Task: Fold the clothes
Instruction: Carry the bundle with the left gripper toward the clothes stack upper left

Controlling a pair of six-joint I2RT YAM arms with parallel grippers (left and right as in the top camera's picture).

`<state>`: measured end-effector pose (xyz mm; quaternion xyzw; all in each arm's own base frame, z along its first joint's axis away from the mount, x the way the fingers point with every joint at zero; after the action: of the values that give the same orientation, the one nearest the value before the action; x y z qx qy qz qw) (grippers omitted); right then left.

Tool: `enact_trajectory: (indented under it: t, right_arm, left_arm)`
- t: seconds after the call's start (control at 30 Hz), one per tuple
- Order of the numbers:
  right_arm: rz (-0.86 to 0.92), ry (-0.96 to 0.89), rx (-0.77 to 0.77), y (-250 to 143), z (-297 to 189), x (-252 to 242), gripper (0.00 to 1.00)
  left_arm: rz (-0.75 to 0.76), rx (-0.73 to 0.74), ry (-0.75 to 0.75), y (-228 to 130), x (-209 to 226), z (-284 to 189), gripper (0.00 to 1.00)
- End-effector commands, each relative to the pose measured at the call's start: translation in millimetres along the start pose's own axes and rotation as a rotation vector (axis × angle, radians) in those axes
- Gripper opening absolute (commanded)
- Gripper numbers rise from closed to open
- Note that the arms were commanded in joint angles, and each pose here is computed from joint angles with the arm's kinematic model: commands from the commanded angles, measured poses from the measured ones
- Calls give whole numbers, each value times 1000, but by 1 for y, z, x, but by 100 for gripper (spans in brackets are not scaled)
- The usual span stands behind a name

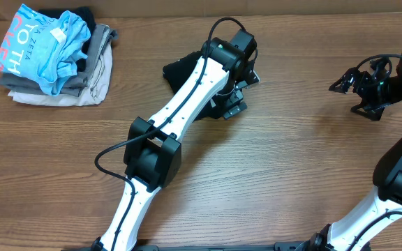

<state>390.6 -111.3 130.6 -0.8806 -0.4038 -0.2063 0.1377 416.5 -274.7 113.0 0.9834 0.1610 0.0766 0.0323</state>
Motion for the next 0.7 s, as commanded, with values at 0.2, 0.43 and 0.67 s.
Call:
enact_trajectory:
  t: [0.2, 0.43, 0.67]
  right_arm:
    - [-22, 6, -44, 2, -15, 8, 100]
    - [-24, 7, -43, 2, -14, 8, 100]
    - [-24, 6, -43, 2, -14, 8, 100]
  left_arm:
    - [4, 101, 61, -29, 15, 53, 100]
    - [6, 146, 16, -43, 3, 74, 100]
    - [-1, 146, 31, -56, -4, 112, 95]
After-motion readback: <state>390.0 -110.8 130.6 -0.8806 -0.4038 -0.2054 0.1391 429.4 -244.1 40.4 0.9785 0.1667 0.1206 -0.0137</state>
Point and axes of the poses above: each gripper's point midway between its finger pads, its own z axis out along the fingers, its own x axis along the line the jaws close on, y = z × x, the point moved 3 cm from there along -z, back along the fingers, and after that the axes turned 12 degrees about z, right-handed, at the moved point
